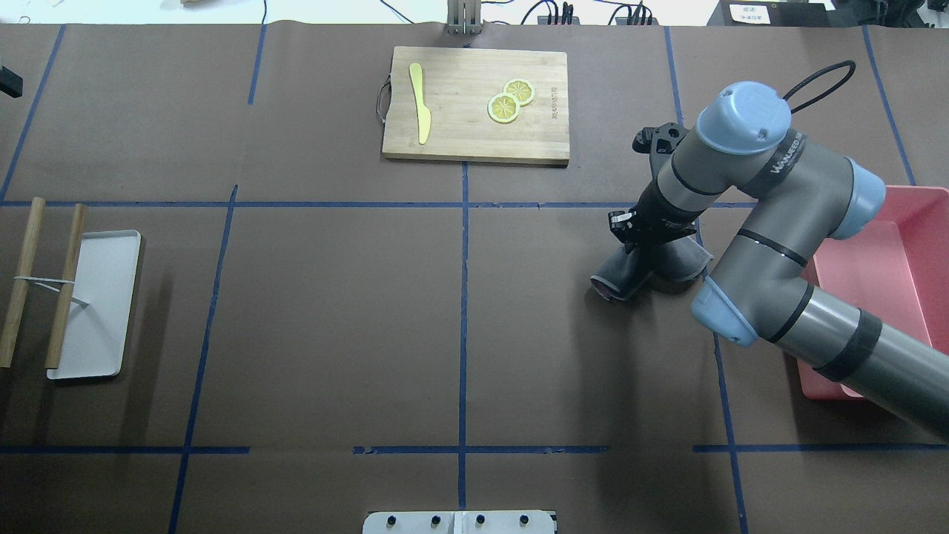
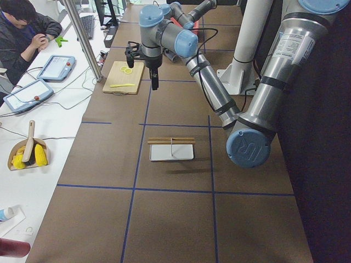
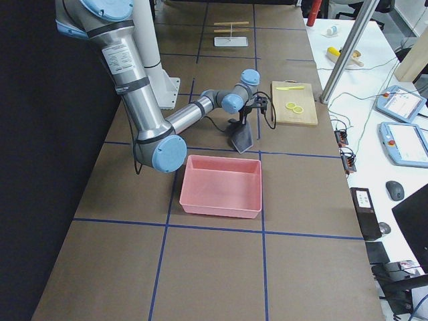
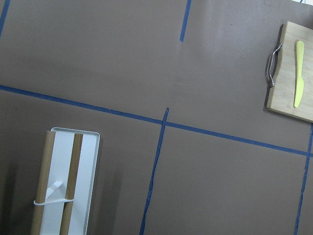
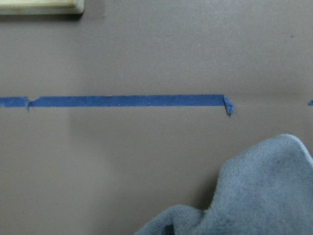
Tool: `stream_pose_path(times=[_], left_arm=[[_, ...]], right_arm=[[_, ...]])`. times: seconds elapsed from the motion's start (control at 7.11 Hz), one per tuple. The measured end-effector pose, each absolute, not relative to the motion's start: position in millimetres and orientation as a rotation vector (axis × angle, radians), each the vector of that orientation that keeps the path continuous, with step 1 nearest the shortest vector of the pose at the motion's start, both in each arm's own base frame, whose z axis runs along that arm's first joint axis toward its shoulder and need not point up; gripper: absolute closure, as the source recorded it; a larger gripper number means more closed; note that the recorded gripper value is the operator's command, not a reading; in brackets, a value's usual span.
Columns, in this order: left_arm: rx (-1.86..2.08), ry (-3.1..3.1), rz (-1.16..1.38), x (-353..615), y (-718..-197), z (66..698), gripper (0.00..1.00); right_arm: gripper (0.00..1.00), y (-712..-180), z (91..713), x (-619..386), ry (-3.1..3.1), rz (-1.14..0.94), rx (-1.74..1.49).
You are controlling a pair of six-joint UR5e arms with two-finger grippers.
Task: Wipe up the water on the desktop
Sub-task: 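Wipe the cloth across the table surface with the right gripper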
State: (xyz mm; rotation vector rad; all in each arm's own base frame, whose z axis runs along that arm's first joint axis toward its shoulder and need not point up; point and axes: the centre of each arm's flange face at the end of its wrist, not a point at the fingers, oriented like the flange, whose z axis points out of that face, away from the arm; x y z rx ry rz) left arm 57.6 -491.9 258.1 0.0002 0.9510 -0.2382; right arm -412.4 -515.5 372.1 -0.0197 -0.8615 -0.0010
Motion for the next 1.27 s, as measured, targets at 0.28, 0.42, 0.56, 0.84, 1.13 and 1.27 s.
stream_pose_path(times=[0.28,0.42,0.56,0.84,1.13,1.27], left_arm=[[-0.006,0.948,-0.239,58.0,-493.0,261.6,0.00],[-0.007,0.947,-0.237,58.1,-493.7,263.1,0.00],[-0.007,0.946,-0.236,58.1,-494.1,263.8,0.00],[-0.007,0.945,-0.235,58.1,-494.5,264.4,0.00],[-0.007,0.943,-0.230,57.9,-494.1,267.0,0.00],[-0.011,0.940,-0.225,57.6,-492.7,271.7,0.00]], right_arm=[[1.00,-495.4,371.5,-439.7,-0.859,-0.029,-0.052],[1.00,-478.2,366.0,-457.7,-0.865,-0.033,-0.078],[1.00,-455.8,354.0,-475.7,-0.881,-0.030,-0.107],[0.99,-398.9,311.4,-501.1,-0.940,-0.019,-0.163],[0.99,-354.4,285.6,-519.0,-0.971,-0.019,-0.206],[0.99,-346.7,275.0,-519.0,-0.987,-0.020,-0.202]])
